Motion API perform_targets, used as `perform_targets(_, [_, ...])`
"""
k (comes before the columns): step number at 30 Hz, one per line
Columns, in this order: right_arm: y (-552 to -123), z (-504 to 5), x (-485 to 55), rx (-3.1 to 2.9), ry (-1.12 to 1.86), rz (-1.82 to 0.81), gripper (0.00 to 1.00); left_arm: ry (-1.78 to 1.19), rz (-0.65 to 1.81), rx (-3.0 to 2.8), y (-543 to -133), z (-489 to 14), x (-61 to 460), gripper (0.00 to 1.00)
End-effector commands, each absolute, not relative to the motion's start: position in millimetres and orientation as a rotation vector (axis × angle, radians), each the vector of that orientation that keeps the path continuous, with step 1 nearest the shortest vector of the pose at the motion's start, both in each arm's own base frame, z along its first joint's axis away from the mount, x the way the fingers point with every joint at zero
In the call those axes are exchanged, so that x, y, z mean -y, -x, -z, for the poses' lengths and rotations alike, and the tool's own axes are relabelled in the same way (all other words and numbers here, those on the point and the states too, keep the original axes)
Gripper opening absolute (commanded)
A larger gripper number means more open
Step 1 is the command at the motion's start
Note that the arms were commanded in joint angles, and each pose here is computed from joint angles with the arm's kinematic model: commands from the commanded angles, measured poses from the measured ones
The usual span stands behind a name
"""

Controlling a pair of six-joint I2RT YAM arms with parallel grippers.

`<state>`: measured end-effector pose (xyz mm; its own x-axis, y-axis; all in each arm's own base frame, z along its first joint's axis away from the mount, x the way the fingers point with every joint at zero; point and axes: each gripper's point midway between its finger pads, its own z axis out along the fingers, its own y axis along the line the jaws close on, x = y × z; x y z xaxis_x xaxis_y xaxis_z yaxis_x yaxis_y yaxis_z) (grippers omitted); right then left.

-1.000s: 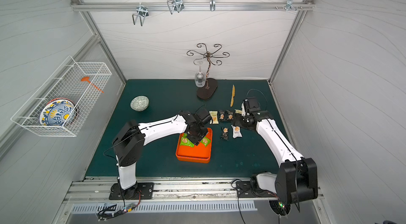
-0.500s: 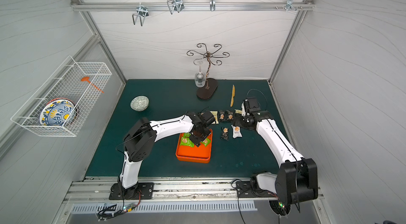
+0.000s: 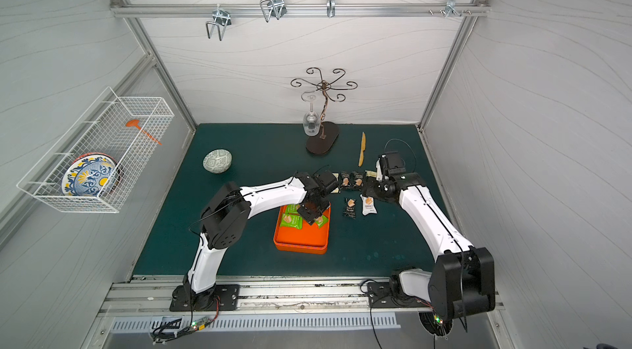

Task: Take the cookies out of the storage box
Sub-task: Pick up the cookie from the storage box.

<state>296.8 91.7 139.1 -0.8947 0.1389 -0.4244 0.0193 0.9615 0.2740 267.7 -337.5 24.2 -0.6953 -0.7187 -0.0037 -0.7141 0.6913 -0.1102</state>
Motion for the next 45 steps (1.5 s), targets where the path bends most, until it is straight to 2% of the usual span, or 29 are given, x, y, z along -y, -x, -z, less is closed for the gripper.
perform_targets(1, [-298, -146, -90, -2.643, -0.106, -0.358, 0.66, 1.163, -0.017, -2.919, -252, -20, 330, 0.58])
perform_targets(8, [-297, -148, -87, -2.632, -0.107, -0.343, 0.66, 1.205, -0.083, -2.969, -243, 0, 333, 0.58])
perform_targets(12, [-296, -150, -87, -2.626, -0.104, -0.345, 0.66, 1.195, -0.062, -2.941, -250, -2, 333, 0.53])
perform_targets(15, [-296, -150, -87, -2.625, -0.108, -0.351, 0.66, 1.167, -0.029, -2.912, -257, -11, 334, 0.46])
perform_targets(18, [-296, -152, -87, -2.624, -0.108, -0.352, 0.66, 1.143, 0.005, -2.895, -262, -19, 336, 0.43])
perform_targets(35, [-296, -167, -96, -2.620, -0.101, -0.380, 0.65, 1.035, 0.354, -2.889, -248, -100, 329, 0.43])
perform_targets(40, [-296, -175, -107, -2.610, -0.051, -0.393, 0.66, 0.951, 0.393, -2.858, -255, -127, 303, 0.44])
perform_targets(45, [-296, -178, -129, -2.600, 0.042, -0.412, 0.66, 1.040, 0.376, -2.717, -282, -147, 238, 0.44])
